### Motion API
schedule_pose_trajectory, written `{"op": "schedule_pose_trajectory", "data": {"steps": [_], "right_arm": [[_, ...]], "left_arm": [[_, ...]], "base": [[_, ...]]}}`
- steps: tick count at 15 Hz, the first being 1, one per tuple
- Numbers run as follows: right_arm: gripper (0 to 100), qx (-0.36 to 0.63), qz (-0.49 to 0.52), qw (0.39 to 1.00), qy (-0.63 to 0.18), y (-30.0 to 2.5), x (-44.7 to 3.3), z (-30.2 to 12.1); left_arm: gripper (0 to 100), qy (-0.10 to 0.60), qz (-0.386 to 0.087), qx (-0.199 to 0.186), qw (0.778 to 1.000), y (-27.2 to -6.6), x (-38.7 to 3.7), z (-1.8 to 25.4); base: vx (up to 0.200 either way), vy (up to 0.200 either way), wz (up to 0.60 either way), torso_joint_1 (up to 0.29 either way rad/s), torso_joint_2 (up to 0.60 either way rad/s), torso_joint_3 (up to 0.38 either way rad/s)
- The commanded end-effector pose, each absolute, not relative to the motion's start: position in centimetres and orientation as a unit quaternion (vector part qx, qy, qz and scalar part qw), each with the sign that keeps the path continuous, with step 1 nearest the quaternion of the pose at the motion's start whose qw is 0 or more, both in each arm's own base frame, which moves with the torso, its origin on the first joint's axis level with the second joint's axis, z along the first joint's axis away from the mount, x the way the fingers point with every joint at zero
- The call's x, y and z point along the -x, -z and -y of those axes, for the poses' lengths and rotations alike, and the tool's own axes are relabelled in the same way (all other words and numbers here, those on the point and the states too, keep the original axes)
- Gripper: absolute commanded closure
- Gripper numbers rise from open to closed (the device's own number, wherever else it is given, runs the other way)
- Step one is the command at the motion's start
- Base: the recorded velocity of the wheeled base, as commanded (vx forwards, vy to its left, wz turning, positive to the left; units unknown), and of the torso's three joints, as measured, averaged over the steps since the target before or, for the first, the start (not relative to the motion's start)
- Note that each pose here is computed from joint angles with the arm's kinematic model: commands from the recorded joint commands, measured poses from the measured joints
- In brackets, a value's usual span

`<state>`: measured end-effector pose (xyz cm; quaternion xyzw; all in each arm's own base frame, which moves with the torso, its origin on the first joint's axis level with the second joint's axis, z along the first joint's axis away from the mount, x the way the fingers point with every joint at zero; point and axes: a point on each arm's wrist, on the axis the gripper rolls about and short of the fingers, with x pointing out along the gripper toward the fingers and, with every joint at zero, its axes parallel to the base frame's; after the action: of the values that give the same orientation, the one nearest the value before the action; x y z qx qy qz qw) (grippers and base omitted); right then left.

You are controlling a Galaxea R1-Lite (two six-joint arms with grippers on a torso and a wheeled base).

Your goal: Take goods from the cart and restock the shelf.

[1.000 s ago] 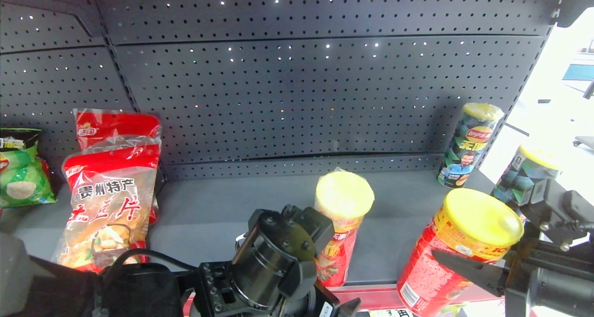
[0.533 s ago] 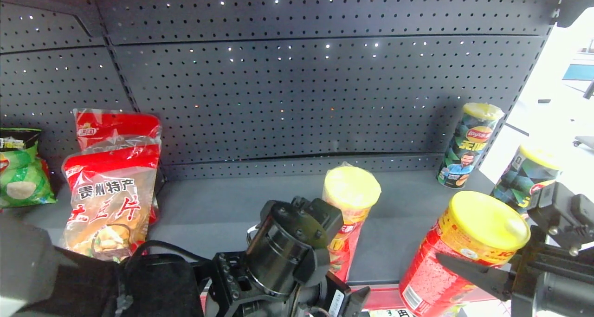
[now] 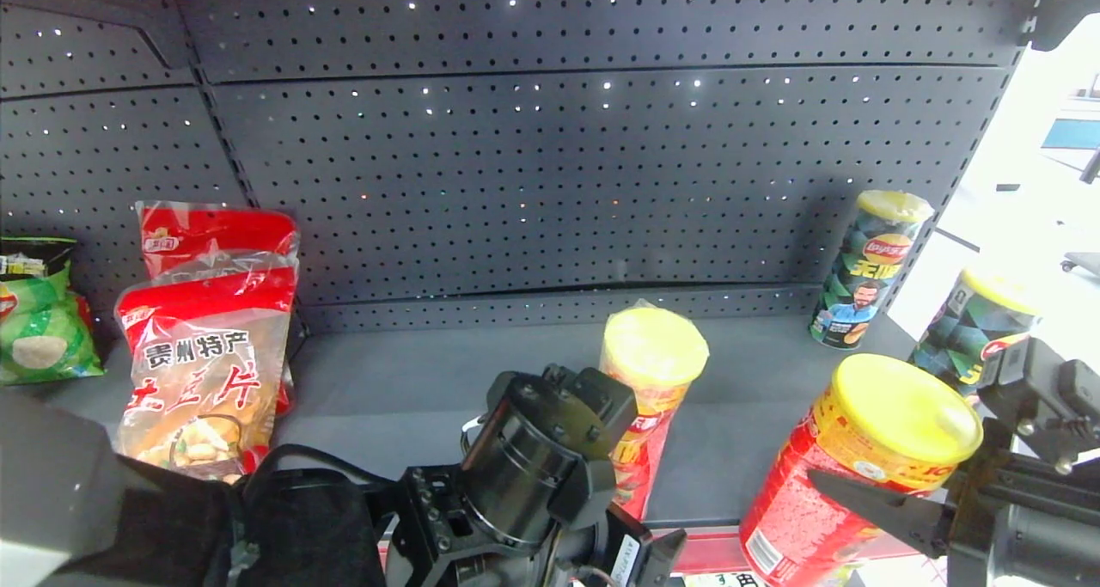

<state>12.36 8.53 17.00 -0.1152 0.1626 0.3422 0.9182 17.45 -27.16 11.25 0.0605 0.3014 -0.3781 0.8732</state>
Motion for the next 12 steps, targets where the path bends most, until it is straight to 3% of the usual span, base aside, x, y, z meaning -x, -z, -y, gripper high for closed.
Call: {"op": "schedule_pose_trajectory", "data": {"steps": [1, 12], "right_arm": [[100, 0.115, -0.163, 0.918, -0.343, -17.0, -12.4, -8.6], [100, 0.115, -0.163, 0.918, -0.343, -17.0, -12.4, -8.6]], "left_arm": [[0, 0.376, -0.301, -0.058, 0.875, -11.3, -17.6, 27.2], [0, 0.363, -0.295, -0.034, 0.883, -11.7, -18.2, 28.3]], "base": [[0.0, 0.0, 0.0, 0.0, 0.0, 0.0], [0.0, 0.0, 0.0, 0.0, 0.0, 0.0]]}}
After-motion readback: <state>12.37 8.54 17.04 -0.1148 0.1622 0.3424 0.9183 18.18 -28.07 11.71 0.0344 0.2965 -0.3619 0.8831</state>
